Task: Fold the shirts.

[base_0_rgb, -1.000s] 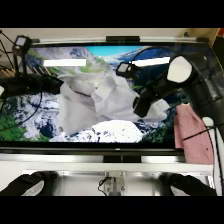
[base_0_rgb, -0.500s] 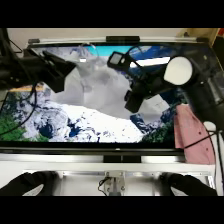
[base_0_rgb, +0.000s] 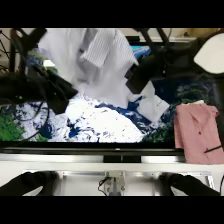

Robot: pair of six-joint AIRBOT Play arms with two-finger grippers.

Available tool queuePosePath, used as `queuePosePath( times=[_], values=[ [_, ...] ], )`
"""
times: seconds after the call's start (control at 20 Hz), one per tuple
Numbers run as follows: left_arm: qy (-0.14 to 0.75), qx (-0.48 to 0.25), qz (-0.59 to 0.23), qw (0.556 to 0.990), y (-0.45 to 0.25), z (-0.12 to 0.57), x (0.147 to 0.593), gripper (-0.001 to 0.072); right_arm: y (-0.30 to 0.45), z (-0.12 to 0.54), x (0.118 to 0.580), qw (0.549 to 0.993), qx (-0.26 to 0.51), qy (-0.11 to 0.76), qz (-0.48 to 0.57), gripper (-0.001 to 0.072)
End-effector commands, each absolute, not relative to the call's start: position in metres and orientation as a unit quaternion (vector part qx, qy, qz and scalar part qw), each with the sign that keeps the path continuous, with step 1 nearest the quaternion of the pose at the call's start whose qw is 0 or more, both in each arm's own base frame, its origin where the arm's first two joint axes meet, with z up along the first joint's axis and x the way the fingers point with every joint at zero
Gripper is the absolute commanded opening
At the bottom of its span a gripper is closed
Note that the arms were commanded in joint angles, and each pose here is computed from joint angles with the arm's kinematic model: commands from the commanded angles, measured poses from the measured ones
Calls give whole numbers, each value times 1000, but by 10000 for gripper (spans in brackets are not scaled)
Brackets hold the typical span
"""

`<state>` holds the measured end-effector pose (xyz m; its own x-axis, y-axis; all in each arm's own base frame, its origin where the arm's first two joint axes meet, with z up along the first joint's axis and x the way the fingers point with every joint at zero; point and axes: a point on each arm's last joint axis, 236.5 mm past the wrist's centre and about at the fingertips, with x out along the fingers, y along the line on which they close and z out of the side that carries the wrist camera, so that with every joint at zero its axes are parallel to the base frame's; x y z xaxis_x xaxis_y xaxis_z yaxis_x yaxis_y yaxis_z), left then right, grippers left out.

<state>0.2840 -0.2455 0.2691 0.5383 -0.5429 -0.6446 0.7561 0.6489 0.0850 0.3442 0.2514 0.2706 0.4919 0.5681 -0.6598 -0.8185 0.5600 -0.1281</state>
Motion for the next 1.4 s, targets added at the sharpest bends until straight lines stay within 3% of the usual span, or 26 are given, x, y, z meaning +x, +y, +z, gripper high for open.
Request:
queuePosePath(
  times=[0.0,0.2,0.45,0.5,0.55,1.0,1.1,1.15,1.2,1.25,1.35],
  values=[
    [250,191,-356,880,-243,286,298,649,258,274,333,828,-201,293,433,59],
    [100,204,-285,931,-215,378,321,648,257,262,320,811,-214,320,441,59],
    [-27,168,-294,941,-245,431,333,605,268,256,313,802,-222,326,449,59],
    [-31,158,-299,940,-256,429,339,512,271,253,313,800,-221,330,450,59],
    [-28,150,-306,940,-267,423,344,485,272,249,315,798,-220,336,449,60],
    [27,140,-336,931,-318,364,379,476,274,235,329,798,-227,347,438,59],
    [38,144,-336,930,-322,353,386,389,273,235,329,798,-227,347,438,59],
    [42,146,-335,930,-324,349,389,386,274,235,329,798,-227,347,438,59],
    [44,147,-334,930,-324,346,391,259,274,235,329,798,-227,347,438,60],
    [44,148,-332,931,-322,346,393,59,273,235,329,797,-229,346,439,60],
    [29,141,-322,936,-315,356,398,53,271,234,332,798,-237,344,434,62]
  ],
)
